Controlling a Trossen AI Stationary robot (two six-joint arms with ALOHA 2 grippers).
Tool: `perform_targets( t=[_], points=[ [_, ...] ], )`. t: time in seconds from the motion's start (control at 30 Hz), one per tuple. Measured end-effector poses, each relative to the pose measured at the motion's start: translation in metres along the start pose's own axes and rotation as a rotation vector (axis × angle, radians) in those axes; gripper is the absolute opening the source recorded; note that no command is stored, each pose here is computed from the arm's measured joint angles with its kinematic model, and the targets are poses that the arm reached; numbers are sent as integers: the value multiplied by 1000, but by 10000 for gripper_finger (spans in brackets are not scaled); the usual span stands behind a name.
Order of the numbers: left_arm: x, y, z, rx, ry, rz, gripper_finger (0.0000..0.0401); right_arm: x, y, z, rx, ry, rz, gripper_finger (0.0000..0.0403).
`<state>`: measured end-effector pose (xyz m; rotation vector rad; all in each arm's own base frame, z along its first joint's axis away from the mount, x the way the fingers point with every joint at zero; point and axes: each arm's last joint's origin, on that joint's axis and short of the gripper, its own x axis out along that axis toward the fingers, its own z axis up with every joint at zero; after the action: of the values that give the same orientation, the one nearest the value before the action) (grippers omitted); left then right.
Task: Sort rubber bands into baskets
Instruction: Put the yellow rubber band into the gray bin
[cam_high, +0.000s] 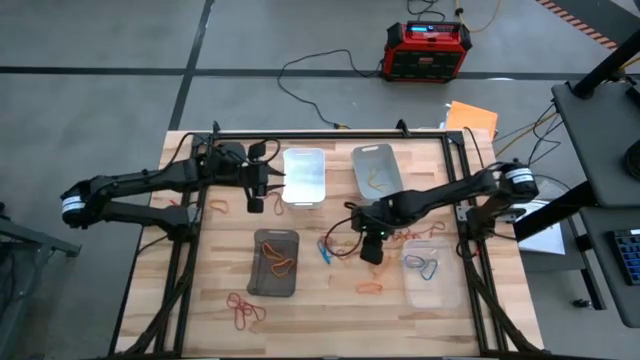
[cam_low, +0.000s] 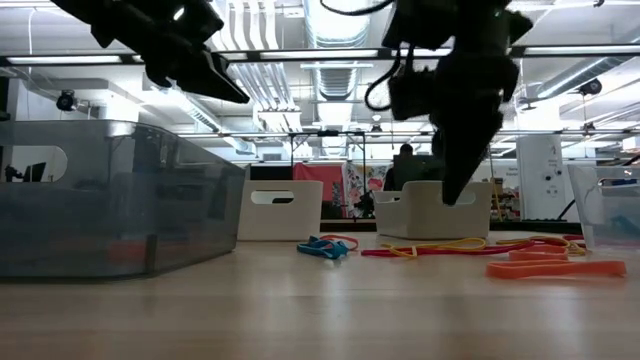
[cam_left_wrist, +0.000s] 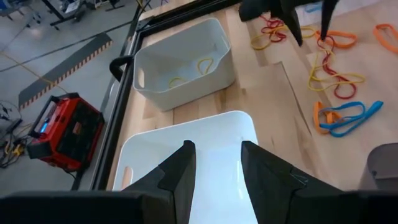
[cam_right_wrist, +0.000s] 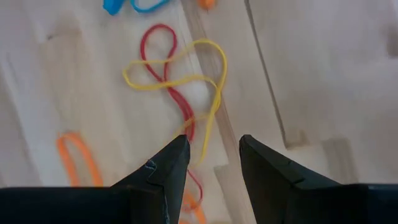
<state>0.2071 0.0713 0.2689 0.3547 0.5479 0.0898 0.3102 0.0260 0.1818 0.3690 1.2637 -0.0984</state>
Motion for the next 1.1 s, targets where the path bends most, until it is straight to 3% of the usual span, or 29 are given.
perform_targets(
  t=[0.27, 0.53, 0.67, 0.87, 1.1],
  points=[
    [0, 0, 0, 0, -3, 2, 114, 37, -5, -1, 6, 105, -34, 140],
    [0, 0, 0, 0, -4, 3, 114, 44, -4, -2, -5, 115, -50, 130],
    [1, 0, 0, 0, -3, 3, 114, 46, -3, -3, -17, 111, -79, 101],
    [2, -1, -3, -3, 5, -1, 114, 59, 4, -9, -96, 128, -138, 23],
    [3, -2, -6, -24, 14, -6, 114, 47, 9, -9, -130, 77, -155, 9]
  ],
)
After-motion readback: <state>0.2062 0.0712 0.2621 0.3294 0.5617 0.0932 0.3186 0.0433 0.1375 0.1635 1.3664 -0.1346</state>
